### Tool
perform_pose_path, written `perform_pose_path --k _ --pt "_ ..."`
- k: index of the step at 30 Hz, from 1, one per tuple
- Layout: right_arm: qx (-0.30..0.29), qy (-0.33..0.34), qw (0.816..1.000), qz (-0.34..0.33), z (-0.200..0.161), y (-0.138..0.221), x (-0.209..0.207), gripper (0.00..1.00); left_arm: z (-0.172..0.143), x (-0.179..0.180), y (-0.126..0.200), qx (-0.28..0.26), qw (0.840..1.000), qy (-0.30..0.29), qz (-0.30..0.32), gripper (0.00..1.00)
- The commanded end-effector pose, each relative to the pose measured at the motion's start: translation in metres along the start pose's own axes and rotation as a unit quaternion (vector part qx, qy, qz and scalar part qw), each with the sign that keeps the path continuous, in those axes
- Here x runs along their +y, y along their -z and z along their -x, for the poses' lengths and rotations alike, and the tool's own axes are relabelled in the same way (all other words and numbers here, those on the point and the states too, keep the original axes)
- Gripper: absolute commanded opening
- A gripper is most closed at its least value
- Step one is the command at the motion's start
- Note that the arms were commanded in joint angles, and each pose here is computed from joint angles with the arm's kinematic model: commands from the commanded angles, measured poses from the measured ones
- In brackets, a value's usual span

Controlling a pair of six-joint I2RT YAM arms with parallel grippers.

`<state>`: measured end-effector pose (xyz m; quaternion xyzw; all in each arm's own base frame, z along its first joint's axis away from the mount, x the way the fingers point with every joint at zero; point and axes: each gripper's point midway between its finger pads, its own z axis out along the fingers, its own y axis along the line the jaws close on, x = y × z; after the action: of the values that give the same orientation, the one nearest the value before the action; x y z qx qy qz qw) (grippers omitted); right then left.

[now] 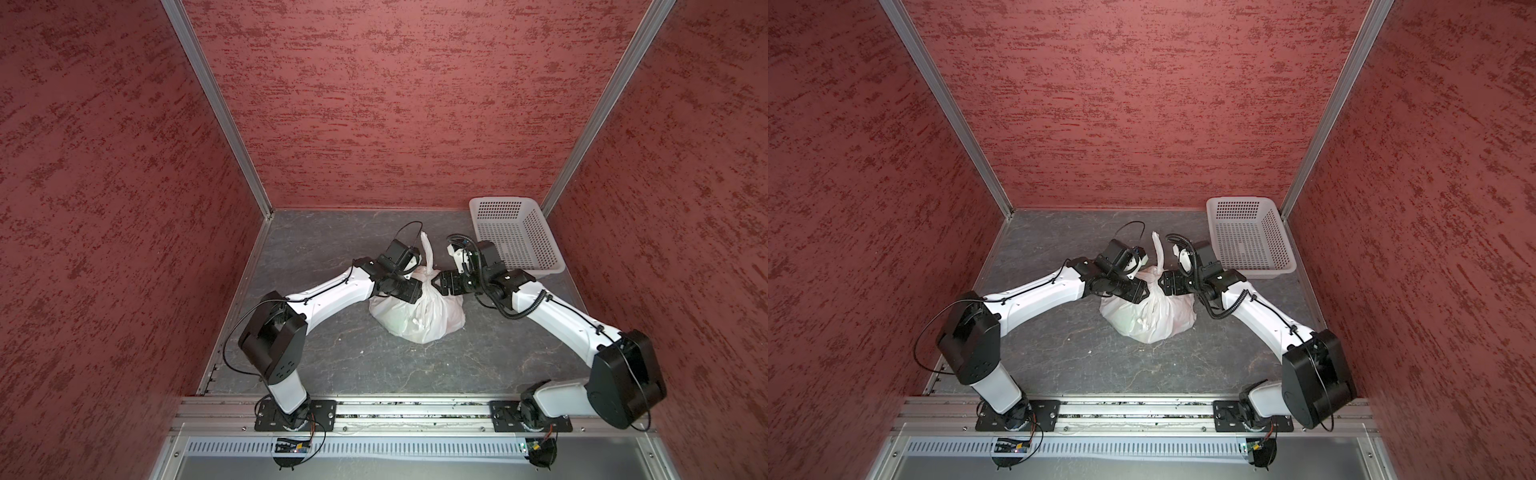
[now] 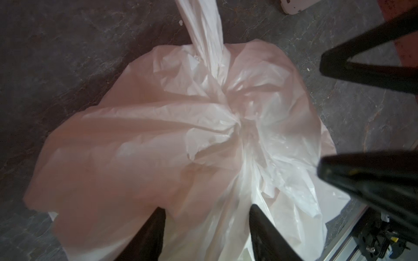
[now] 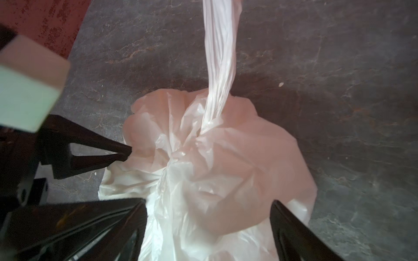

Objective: Untie the knot of the plastic bag and take out the fruit
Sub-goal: Untie the plastic bag at the center of the table.

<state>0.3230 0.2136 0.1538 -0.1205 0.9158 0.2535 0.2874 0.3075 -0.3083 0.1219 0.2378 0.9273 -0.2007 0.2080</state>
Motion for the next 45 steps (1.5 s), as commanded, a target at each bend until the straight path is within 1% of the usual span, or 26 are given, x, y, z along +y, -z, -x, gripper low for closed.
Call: perform_pose_path --k 1,4,6,7,9,11,16,18,20,22,24,26,29,31,32,34,38,42,45 --pt "-0.016 0.005 1.000 0.020 0.004 0.002 0.012 0.87 0.001 0.002 -0.006 -0.007 1.000 -0.003 -0.001 0.37" --pt "-0.010 0.009 1.000 0.012 0.001 -0.005 0.008 0.88 0.002 0.002 -0.001 -0.019 1.000 -0.002 -0.001 0.14" --pt "-0.014 0.013 1.000 0.014 0.003 -0.008 0.009 0.88 0.003 0.002 0.005 -0.028 1.000 -0.002 0.002 0.04" --pt "-0.015 0.018 1.000 0.016 0.004 -0.010 0.009 0.88 0.004 0.002 0.008 -0.033 0.999 -0.003 0.003 0.00" --pt "-0.022 0.028 0.999 0.019 0.005 -0.012 0.011 0.88 0.004 0.003 0.012 -0.040 0.999 -0.005 0.006 0.00" --pt "-0.028 0.031 0.999 0.019 0.009 -0.013 0.012 0.85 0.004 0.003 0.015 -0.047 0.999 -0.005 0.007 0.00" --pt "-0.017 0.043 0.998 0.046 0.006 -0.019 0.024 0.71 0.007 0.004 0.025 -0.067 0.998 -0.003 0.011 0.00" --pt "-0.013 0.048 0.997 0.052 0.003 -0.020 0.029 0.70 0.009 0.004 0.028 -0.073 0.997 -0.001 0.011 0.00" --pt "0.003 0.046 0.998 0.046 -0.005 -0.032 0.024 0.66 0.009 0.004 0.029 -0.074 0.997 -0.001 0.011 0.00" --pt "0.003 0.045 0.998 0.040 -0.006 -0.036 0.022 0.60 0.009 0.004 0.029 -0.075 0.997 -0.002 0.011 0.00" --pt "-0.002 0.042 0.999 0.033 -0.004 -0.038 0.019 0.43 0.010 0.004 0.031 -0.079 0.997 -0.002 0.013 0.00" --pt "-0.006 0.040 0.999 0.027 -0.002 -0.038 0.017 0.29 0.009 0.007 0.033 -0.080 0.997 0.000 0.017 0.00" --pt "-0.010 0.040 0.999 0.024 0.000 -0.033 0.017 0.13 0.007 0.015 0.033 -0.075 0.997 0.008 0.026 0.00" --pt "-0.012 0.040 0.999 0.017 0.000 -0.027 0.016 0.00 0.005 0.021 0.035 -0.076 0.997 0.017 0.031 0.00" --pt "-0.008 0.040 0.999 0.011 -0.003 -0.026 0.014 0.00 0.004 0.027 0.037 -0.077 0.996 0.025 0.034 0.00" --pt "-0.019 0.044 0.999 -0.001 -0.002 -0.012 0.012 0.00 0.002 0.036 0.042 -0.082 0.995 0.041 0.036 0.00" --pt "-0.031 0.033 0.998 -0.037 -0.008 0.007 -0.006 0.00 -0.003 0.059 0.055 -0.095 0.992 0.076 0.038 0.00" --pt "-0.041 -0.006 0.997 -0.067 -0.017 0.019 -0.035 0.00 -0.012 0.079 0.065 -0.105 0.989 0.101 0.029 0.00" --pt "-0.056 -0.055 0.992 -0.095 -0.020 0.028 -0.065 0.00 -0.019 0.098 0.071 -0.109 0.986 0.122 0.030 0.00"
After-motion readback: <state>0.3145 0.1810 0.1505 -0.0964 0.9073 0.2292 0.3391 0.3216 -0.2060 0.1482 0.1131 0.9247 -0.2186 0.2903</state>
